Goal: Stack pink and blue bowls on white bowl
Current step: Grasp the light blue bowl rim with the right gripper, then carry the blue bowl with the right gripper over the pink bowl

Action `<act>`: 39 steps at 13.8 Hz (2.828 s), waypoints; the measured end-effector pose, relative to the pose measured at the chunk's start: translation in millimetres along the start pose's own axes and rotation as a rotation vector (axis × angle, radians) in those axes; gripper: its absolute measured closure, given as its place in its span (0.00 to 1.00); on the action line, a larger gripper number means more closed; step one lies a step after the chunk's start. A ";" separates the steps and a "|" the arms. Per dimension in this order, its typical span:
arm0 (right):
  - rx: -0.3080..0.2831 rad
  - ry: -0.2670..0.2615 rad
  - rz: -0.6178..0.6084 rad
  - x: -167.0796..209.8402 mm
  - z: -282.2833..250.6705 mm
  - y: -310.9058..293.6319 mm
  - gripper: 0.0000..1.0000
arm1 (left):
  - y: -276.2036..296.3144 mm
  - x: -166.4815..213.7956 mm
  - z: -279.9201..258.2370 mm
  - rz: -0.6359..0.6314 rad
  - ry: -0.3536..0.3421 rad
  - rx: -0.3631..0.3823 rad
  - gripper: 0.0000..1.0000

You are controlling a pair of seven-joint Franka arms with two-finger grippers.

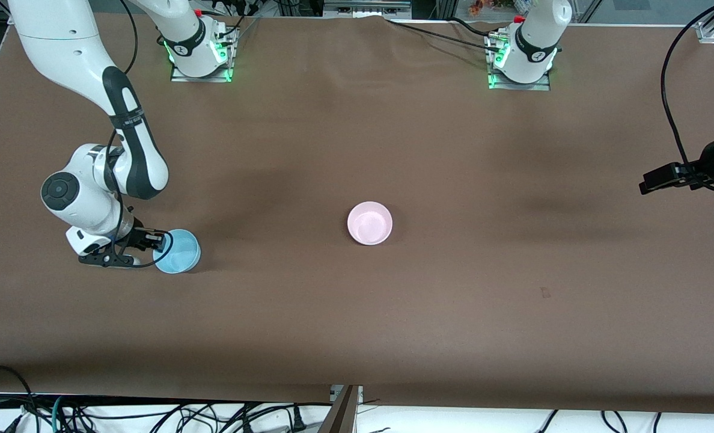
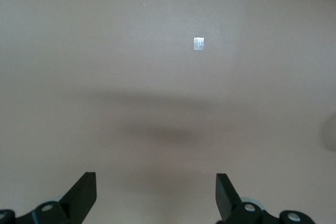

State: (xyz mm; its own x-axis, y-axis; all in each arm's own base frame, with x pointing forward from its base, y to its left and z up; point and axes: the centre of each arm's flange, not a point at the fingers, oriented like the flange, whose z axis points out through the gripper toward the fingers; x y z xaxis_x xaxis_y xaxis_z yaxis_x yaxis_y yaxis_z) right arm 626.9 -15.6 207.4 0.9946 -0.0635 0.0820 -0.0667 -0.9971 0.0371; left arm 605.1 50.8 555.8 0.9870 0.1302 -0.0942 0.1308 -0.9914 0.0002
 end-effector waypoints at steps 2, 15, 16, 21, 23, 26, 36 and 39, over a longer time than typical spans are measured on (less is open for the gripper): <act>0.000 -0.001 0.000 -0.4 0.4 -0.1 0.61 | 0.1 0.0 -0.1 0.000 0.000 0.000 0.00; 0.041 -0.009 -0.012 9.6 -41.2 -15.7 0.97 | 9.8 -0.4 0.1 0.016 0.000 0.001 0.00; 0.054 -0.020 -0.017 13.8 -60.0 -19.8 0.97 | 9.8 -0.2 0.6 0.016 -0.001 0.001 0.00; 0.105 -0.073 0.014 29.8 -151.2 -63.0 0.97 | 9.9 0.6 2.3 0.016 -0.004 0.001 0.00; 0.110 -0.066 0.055 30.0 -168.8 -108.6 0.97 | 10.0 0.6 2.3 0.016 -0.004 0.001 0.00; 0.097 -0.085 0.080 15.5 -161.2 -169.7 0.97 | 10.3 0.6 2.3 0.017 -0.004 0.001 0.00; 0.068 -0.054 0.162 -37.6 -151.1 -324.9 0.97 | 10.6 0.5 2.3 0.018 -0.005 0.001 0.00; 0.094 -0.016 0.184 -37.3 -151.7 -356.1 0.97 | 10.7 0.6 2.3 0.018 -0.005 0.001 0.00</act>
State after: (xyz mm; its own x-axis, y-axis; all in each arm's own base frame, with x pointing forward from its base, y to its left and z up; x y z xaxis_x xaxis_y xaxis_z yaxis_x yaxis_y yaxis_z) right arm 601.5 348.2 342.2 0.9676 -0.2444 0.0634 -0.2400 -0.9682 -0.0702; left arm 606.9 40.3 553.4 0.9887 0.1127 -0.0988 0.1133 -0.9936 0.0004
